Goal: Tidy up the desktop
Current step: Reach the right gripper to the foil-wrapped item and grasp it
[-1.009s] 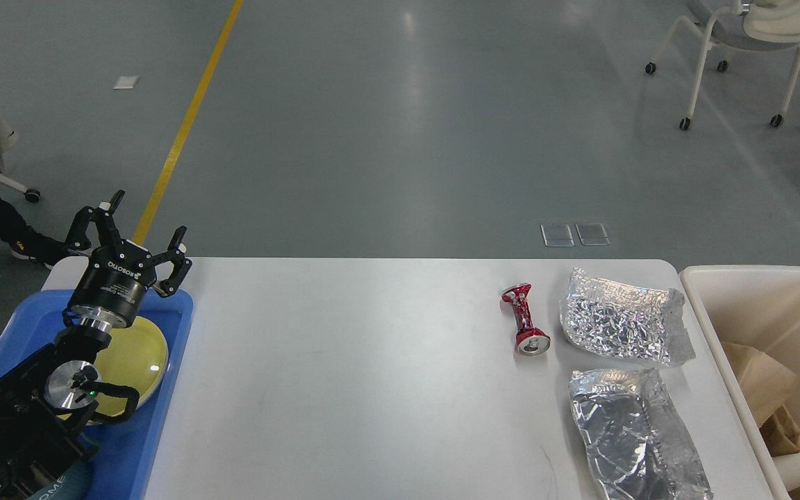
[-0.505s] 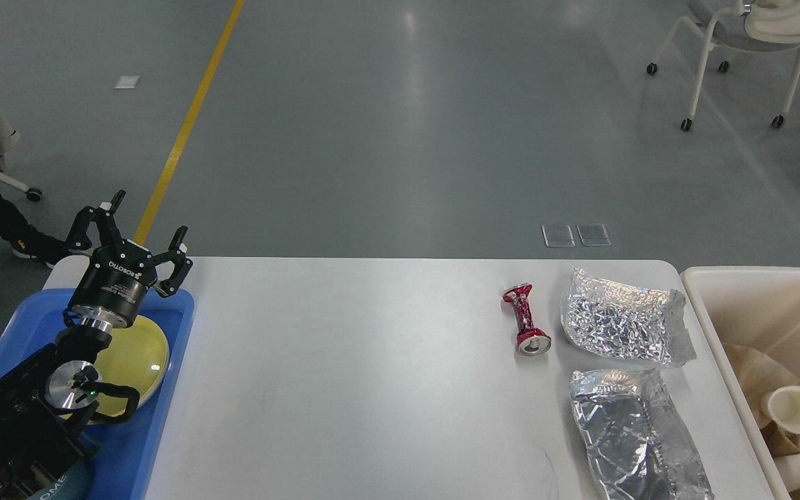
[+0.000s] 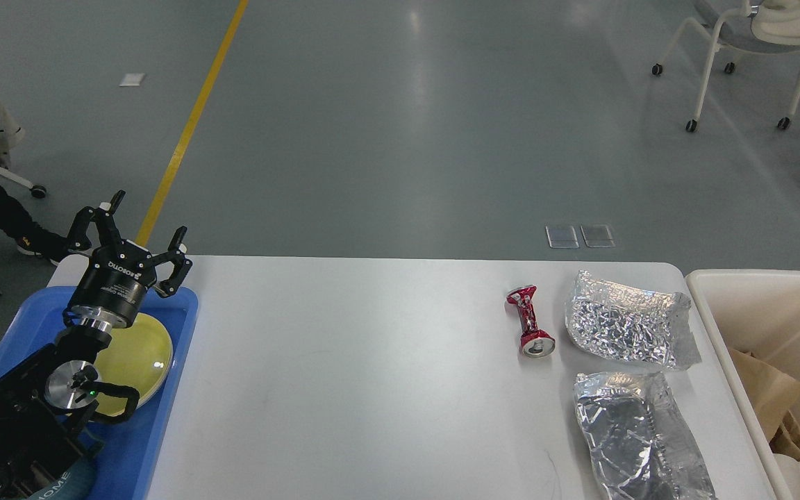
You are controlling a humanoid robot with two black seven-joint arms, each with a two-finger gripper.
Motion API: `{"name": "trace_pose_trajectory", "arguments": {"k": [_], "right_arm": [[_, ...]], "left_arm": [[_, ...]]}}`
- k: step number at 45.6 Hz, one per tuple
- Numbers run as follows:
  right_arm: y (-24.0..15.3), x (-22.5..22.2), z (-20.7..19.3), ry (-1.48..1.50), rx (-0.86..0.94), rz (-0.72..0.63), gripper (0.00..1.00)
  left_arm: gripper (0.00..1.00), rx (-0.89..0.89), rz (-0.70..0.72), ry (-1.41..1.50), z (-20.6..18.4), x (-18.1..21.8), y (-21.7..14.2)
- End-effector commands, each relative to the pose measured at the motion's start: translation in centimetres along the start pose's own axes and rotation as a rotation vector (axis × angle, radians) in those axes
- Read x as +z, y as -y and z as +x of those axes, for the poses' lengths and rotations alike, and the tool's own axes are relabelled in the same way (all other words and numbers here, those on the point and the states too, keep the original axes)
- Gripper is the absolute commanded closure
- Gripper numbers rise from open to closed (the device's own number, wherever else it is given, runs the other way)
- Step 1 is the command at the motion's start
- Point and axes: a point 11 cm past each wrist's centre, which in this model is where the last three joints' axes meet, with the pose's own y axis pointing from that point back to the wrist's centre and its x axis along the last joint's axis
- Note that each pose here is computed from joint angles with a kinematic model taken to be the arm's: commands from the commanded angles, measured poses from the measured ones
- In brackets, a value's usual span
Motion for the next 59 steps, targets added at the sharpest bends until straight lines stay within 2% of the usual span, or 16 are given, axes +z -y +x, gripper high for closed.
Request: {"name": "trace_pose_trajectory", "arguments": {"k": [1, 7, 12, 14, 15, 18, 24, 29, 34, 40, 59], "right_arm": [[-17.3, -14.0, 1.5, -0.254, 0.145, 0.233, 0.0], [-18.8, -16.6, 0.8, -0.33, 0.125, 0.253, 0.0], [-16.5, -15.8, 1.2, -0.306, 0.106, 0.242, 0.0], [-14.6, -15.0, 1.5, -0.287, 0.101, 0.236, 0.0], [-12.0, -13.9, 1.8, -0.266, 0.1, 0.219, 0.0], [-7.5, -12.0, 1.9, -0.239, 0.113, 0.191, 0.0], [1.1, -9.0, 0.4, -0.258, 0.113, 0.103, 0.0], [6.7, -7.8, -2.1, -0.221, 0.109, 0.097, 0.0], [10.6, -7.1, -4.3, -0.185, 0.096, 0.083, 0.0], [13.3, -6.7, -6.1, -0.19, 0.075, 0.085, 0.0], [18.2, -3.5, -4.9, -0.226, 0.216, 0.059, 0.0]], "left_arm": [[0.0, -0.001, 0.001, -0.003, -0.1, -0.1, 0.0], [0.0, 0.0, 0.0, 0.0, 0.0, 0.0, 0.0], [0.0, 0.0, 0.0, 0.0, 0.0, 0.0, 0.0], [0.0, 0.0, 0.0, 0.0, 0.0, 0.0, 0.0], [0.0, 0.0, 0.0, 0.0, 0.0, 0.0, 0.0], [0.0, 0.0, 0.0, 0.0, 0.0, 0.0, 0.0], [0.0, 0.0, 0.0, 0.0, 0.0, 0.0, 0.0], [0.0, -0.001, 0.001, -0.003, -0.1, -0.1, 0.0], [0.0, 0.0, 0.0, 0.0, 0.0, 0.0, 0.0], [0.0, -0.001, 0.001, -0.003, -0.1, -0.1, 0.0], [0.0, -0.001, 0.001, -0.003, -0.1, -0.1, 0.0]]}}
